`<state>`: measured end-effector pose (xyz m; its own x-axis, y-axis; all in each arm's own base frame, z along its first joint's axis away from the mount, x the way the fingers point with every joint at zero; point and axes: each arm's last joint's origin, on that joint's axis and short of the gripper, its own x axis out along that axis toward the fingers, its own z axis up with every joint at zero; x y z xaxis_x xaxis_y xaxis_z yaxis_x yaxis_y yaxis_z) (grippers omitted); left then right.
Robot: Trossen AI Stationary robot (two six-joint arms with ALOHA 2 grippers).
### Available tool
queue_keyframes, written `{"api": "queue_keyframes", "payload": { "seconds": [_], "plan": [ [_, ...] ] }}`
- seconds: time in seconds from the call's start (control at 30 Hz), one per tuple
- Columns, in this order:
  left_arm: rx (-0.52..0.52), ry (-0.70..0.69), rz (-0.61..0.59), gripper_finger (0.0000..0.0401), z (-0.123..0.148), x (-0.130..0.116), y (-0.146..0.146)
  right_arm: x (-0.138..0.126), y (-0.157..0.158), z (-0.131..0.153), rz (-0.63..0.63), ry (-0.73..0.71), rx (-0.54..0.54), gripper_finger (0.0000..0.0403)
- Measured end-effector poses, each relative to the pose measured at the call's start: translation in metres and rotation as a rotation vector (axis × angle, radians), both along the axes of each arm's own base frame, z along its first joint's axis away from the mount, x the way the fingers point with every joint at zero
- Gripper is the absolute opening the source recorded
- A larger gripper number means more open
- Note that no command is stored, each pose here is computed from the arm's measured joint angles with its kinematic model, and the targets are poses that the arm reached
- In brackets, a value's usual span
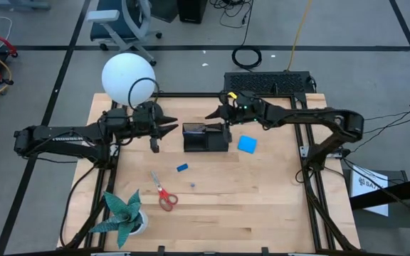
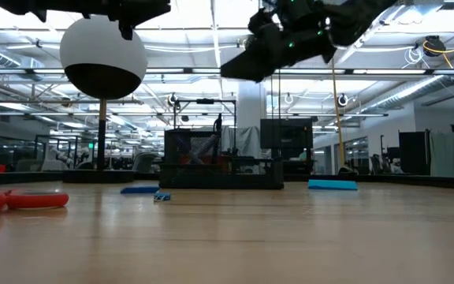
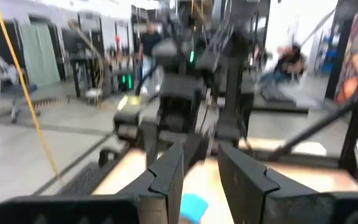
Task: Pick and place office supplies into organizer
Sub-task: Put the blue eraser into the black desk organizer
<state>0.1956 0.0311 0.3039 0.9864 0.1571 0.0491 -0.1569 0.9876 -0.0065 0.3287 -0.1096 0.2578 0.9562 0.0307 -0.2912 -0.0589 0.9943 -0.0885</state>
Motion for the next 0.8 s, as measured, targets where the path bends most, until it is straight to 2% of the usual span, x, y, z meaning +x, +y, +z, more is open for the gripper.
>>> {"api": "queue_keyframes", "payload": {
  "seconds": [0.13, 0.23, 0.47, 0.63, 0.8],
  "plan": [
    [-0.013, 0.129, 0.001, 0.0108, 0.002, 0.000, 0.000, -0.013, 0.007, 0.009, 0.016, 0.060, -0.015, 0.0141],
    [-0.015, 0.145, 0.002, 0.0108, 0.003, -0.001, 0.000, -0.020, 0.011, 0.013, 0.001, 0.104, -0.042, 0.0141],
    [0.005, 0.149, 0.001, 0.0108, 0.003, -0.001, 0.000, -0.031, 0.020, 0.010, -0.076, 0.264, -0.227, 0.0141],
    [0.004, 0.164, 0.000, 0.0108, 0.002, -0.001, 0.000, -0.029, 0.024, 0.013, -0.146, 0.262, -0.286, 0.0141],
    [-0.002, 0.201, -0.003, 0.0108, -0.002, -0.001, -0.001, -0.025, 0.040, 0.013, -0.071, 0.249, -0.337, 0.0141]
  ]
}}
